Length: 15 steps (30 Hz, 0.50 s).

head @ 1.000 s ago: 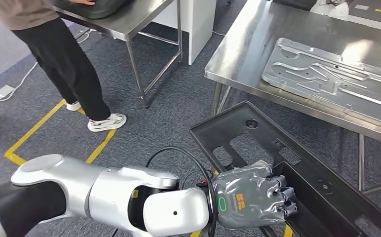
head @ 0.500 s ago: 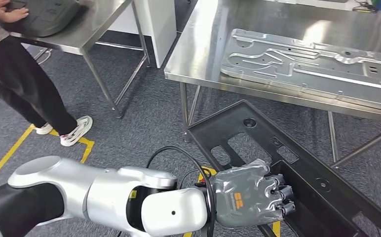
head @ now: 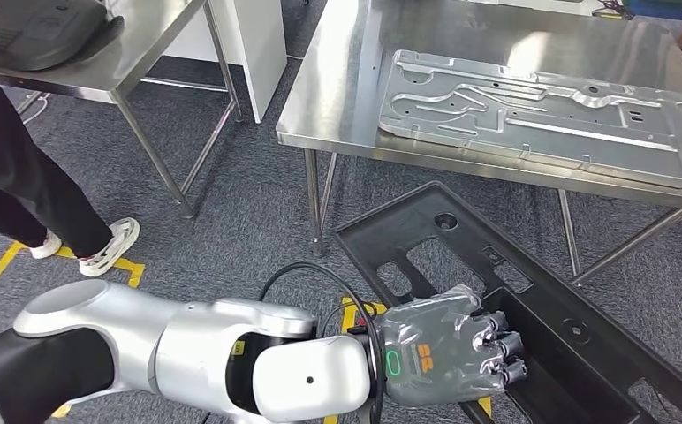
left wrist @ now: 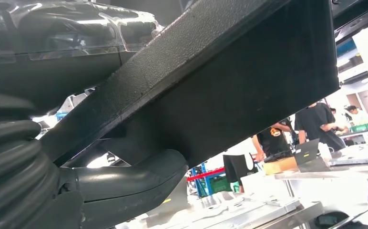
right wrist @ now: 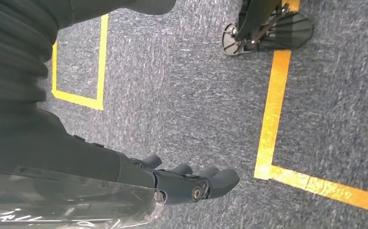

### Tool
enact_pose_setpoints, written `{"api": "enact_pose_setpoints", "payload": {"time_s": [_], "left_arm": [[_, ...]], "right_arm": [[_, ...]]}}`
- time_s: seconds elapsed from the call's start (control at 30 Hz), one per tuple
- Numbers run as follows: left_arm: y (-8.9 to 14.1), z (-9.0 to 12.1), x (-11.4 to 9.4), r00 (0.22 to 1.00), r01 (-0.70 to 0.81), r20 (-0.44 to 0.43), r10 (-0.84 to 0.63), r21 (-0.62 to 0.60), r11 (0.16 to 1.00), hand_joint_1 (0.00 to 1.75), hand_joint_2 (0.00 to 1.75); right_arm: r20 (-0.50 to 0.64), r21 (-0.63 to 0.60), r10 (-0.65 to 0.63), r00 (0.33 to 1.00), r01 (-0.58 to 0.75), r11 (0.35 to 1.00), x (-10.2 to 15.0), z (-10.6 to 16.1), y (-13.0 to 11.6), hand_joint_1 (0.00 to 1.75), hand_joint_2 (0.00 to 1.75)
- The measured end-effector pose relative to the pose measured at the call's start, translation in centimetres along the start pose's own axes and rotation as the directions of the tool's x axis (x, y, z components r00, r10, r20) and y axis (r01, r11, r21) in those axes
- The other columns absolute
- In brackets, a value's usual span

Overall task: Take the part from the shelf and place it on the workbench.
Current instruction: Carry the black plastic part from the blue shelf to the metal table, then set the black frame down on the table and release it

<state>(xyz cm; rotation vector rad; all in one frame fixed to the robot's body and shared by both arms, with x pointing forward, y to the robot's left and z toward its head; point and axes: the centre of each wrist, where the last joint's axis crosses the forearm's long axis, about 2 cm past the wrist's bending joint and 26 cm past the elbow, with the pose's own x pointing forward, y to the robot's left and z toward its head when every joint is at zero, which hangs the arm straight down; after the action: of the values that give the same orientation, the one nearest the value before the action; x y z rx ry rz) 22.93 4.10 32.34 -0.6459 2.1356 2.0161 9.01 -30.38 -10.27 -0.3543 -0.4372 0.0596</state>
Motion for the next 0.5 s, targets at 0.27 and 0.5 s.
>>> {"api": "enact_pose_setpoints", "payload": {"time_s": [0.27, 0.5], "left_arm": [[-0.3, 0.0, 0.1, 1.0, -0.018, -0.025, 0.018, -0.005, 1.0, 1.75, 1.75], [-1.7, -0.5, 0.2, 0.991, -0.041, -0.123, 0.043, 0.021, 0.999, 1.75, 1.75]], "right_arm": [[-0.003, -0.001, 0.002, 1.0, -0.002, 1.0, -0.1, 0.0, 0.0, 0.0, 1.75], [-0.006, 0.006, 0.012, 1.0, -0.012, 1.0, -0.1, 0.0, 0.0, 0.0, 1.75]]}}
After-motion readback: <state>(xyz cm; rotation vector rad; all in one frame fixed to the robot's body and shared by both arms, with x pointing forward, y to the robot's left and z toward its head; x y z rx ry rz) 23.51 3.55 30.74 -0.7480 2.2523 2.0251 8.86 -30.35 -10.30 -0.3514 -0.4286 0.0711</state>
